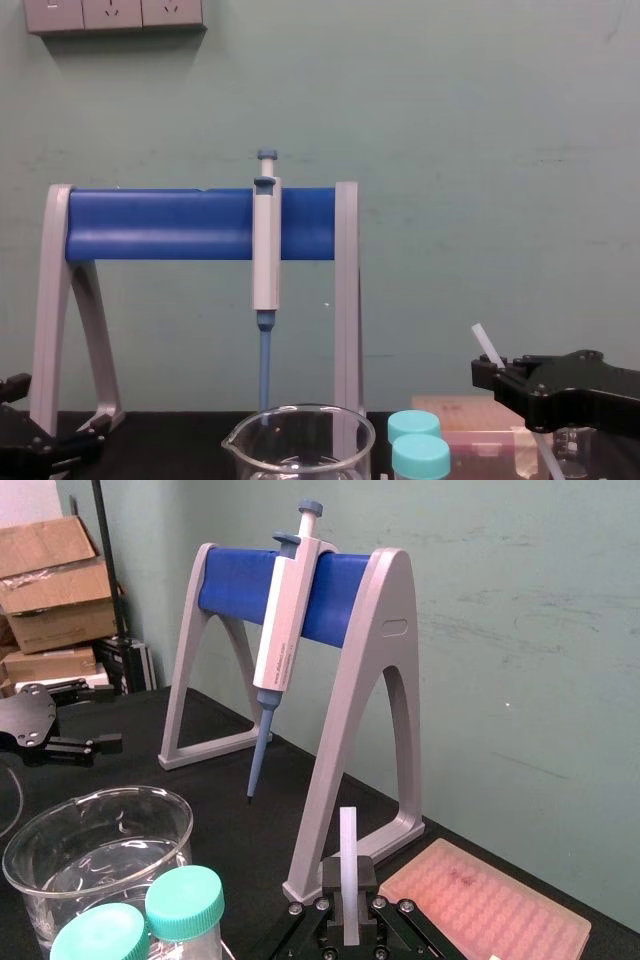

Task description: Pick up the stirring rod with one hand, then place it down.

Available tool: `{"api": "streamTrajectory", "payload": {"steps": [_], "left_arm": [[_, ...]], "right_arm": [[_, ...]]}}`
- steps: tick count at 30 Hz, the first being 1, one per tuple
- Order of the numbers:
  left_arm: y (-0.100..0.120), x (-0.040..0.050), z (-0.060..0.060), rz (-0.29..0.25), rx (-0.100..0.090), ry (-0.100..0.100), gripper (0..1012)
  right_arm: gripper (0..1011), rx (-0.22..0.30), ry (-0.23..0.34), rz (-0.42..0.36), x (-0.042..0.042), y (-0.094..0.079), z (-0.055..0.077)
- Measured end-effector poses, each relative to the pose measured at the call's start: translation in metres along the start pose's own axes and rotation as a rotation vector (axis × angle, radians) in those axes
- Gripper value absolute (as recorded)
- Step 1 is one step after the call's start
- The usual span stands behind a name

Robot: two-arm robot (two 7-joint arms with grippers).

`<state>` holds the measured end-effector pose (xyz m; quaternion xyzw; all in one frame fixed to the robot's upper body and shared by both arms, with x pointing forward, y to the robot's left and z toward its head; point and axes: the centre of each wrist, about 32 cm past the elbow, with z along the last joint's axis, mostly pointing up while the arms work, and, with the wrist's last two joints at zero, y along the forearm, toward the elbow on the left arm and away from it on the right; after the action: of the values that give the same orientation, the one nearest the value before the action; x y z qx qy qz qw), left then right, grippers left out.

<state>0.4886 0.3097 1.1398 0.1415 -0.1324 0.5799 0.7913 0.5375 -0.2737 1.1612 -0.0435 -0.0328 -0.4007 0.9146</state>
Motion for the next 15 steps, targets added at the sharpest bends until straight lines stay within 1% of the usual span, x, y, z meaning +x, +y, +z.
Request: {"api": "streamTrajectory", "payload": {"steps": [10,15], "left_arm": [[0.0000,0.0000,0.0000,0.000,0.000,0.000,1000],[0.0000,0.0000,0.0000,0.000,0.000,0.000,1000]], "right_arm": [[67,0.000,0.000,0.000,0.0000,0.0000,0.0000],[67,0.030,-0.006,-0.013,0.0004,-0.0005,0.0013]]}}
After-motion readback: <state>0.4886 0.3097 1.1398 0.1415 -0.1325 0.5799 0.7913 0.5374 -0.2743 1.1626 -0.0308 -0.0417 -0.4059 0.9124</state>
